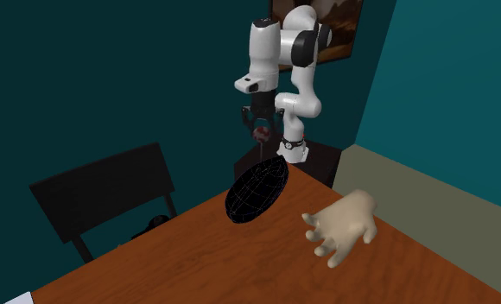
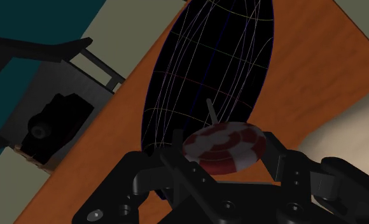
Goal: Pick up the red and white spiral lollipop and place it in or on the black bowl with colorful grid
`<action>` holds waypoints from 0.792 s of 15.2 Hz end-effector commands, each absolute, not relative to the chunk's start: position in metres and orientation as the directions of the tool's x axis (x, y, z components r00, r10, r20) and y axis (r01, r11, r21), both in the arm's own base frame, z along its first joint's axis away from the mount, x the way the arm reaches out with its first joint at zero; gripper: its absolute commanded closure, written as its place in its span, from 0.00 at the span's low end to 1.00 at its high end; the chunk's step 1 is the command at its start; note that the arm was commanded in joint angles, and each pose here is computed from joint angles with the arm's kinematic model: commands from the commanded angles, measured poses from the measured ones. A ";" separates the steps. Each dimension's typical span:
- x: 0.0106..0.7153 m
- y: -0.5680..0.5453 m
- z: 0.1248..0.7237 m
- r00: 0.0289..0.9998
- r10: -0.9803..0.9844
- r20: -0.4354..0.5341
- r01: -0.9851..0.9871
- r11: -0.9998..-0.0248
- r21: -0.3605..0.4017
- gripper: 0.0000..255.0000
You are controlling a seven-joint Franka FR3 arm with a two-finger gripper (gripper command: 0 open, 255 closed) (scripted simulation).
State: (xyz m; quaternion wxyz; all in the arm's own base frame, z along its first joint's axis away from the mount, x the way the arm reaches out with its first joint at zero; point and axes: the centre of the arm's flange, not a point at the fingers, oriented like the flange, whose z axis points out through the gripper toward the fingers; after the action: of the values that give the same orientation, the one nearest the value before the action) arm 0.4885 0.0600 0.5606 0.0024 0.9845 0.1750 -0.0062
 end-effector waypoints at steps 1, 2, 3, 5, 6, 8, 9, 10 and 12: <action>0.489 0.061 0.550 0.939 0.345 -0.013 0.345 -0.939 0.003 1.00; 0.489 0.061 0.545 0.939 0.345 -0.013 0.345 -0.939 0.003 1.00; 0.489 0.061 0.539 0.939 0.345 -0.013 0.345 -0.939 0.003 1.00; 0.489 0.061 0.529 0.939 0.345 -0.013 0.345 -0.939 0.003 1.00; 0.489 0.061 0.523 0.939 0.345 -0.013 0.345 -0.939 0.003 1.00; 0.489 0.061 0.513 0.939 0.345 -0.013 0.345 -0.939 0.003 1.00; 0.489 0.061 0.508 0.939 0.345 -0.013 0.345 -0.939 0.003 1.00; 0.489 0.061 0.502 0.939 0.345 -0.013 0.345 -0.939 0.003 1.00; 0.489 0.061 0.492 0.939 0.345 -0.013 0.345 -0.939 0.003 1.00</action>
State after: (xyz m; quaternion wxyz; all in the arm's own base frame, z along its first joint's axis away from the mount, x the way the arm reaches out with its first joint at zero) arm 0.4887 0.0632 0.4974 0.0024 0.9846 0.1749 -0.0062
